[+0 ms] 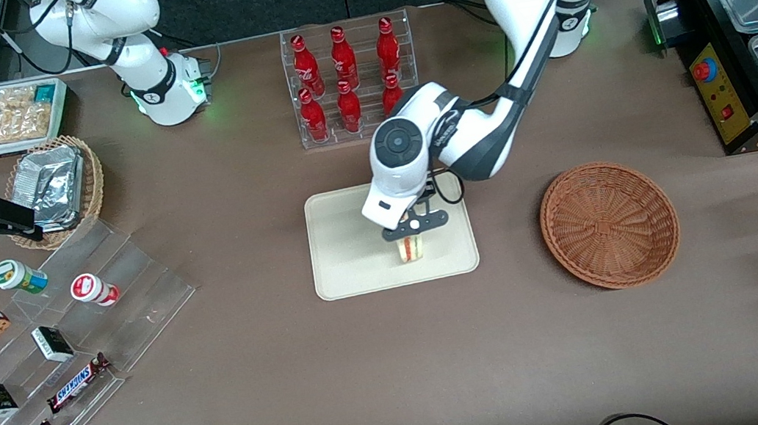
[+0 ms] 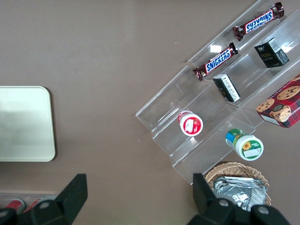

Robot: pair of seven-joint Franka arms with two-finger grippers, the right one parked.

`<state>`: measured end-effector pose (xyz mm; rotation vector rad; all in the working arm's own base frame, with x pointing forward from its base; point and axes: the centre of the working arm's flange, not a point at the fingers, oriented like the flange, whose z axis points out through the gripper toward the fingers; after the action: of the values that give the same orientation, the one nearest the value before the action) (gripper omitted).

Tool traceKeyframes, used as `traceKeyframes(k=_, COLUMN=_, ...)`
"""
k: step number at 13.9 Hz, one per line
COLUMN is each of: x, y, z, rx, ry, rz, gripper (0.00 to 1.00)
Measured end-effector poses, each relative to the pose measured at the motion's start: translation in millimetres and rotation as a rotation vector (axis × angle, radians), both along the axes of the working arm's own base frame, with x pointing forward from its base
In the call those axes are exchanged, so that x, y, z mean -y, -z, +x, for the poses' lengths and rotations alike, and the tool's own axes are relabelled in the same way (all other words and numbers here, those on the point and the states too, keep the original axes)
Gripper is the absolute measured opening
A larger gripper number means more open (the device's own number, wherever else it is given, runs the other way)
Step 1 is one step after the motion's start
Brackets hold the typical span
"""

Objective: Place sandwich from basket to tray
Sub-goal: 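Lower the sandwich onto the tray and open the left gripper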

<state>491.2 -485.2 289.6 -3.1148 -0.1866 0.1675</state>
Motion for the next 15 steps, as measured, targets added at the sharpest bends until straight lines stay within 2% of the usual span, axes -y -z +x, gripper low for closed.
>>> traceKeyframes(k=2, x=8.6, y=13.8, z=-8.8, rx=0.017, ry=0.051, rz=0.037, gripper=0.17)
traceKeyframes(k=4, x=15.6, y=27.9, z=-17.7, rx=0.007, ry=0.084, rz=0.053, gripper=0.17)
traceKeyframes(k=12, x=32.1, y=48.7, z=-30.9, rx=-0.014, ry=0.129, rz=0.059, gripper=0.17)
traceKeyframes(k=14, x=31.2, y=53.1, z=-30.7, rx=-0.019, ry=0.128, rz=0.063, gripper=0.19)
traceKeyframes(k=15, x=30.7, y=55.4, z=-30.6, rx=-0.022, ry=0.127, rz=0.065, gripper=0.29)
